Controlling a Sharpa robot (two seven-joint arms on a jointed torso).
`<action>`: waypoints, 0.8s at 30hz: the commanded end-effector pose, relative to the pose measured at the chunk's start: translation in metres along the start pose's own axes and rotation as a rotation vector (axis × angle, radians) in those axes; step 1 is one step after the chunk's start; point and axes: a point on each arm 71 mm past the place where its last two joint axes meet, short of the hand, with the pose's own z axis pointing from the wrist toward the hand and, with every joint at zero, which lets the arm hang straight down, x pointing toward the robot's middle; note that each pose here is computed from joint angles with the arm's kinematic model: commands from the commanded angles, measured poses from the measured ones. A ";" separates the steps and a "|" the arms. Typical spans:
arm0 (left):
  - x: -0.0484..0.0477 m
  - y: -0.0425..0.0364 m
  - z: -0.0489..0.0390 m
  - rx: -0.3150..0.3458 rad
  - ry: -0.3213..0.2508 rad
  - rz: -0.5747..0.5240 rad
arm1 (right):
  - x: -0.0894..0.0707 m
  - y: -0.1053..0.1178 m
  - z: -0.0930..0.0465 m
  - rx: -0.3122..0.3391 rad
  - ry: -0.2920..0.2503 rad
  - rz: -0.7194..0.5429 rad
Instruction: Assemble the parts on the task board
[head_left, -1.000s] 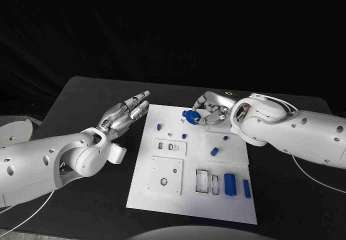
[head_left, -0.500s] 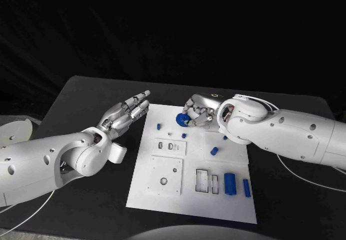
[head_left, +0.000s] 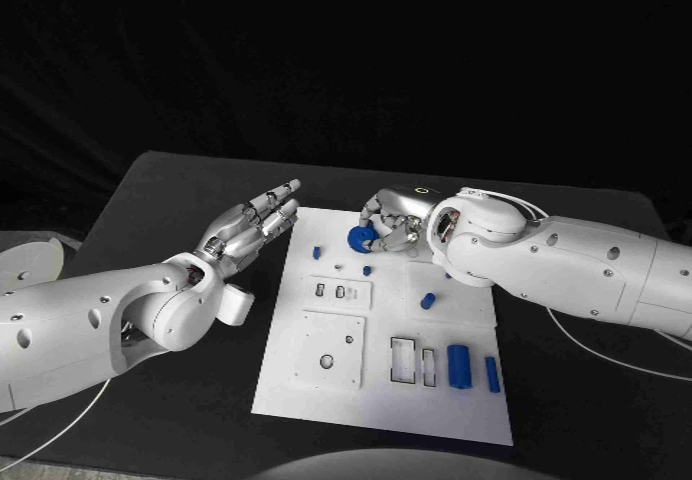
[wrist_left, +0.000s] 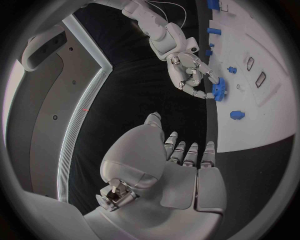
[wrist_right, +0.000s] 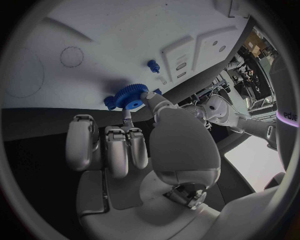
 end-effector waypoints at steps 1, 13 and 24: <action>0.0022 -0.0007 0.0008 0.008 0.020 -0.012 | 0.004 -0.001 0.000 0.010 0.035 -0.027; 0.0022 -0.0001 0.0011 0.003 0.021 -0.017 | 0.005 -0.001 0.000 0.010 0.036 -0.026; 0.0011 0.0000 0.0005 0.002 0.020 -0.017 | -0.008 -0.014 -0.017 0.001 -0.073 -0.005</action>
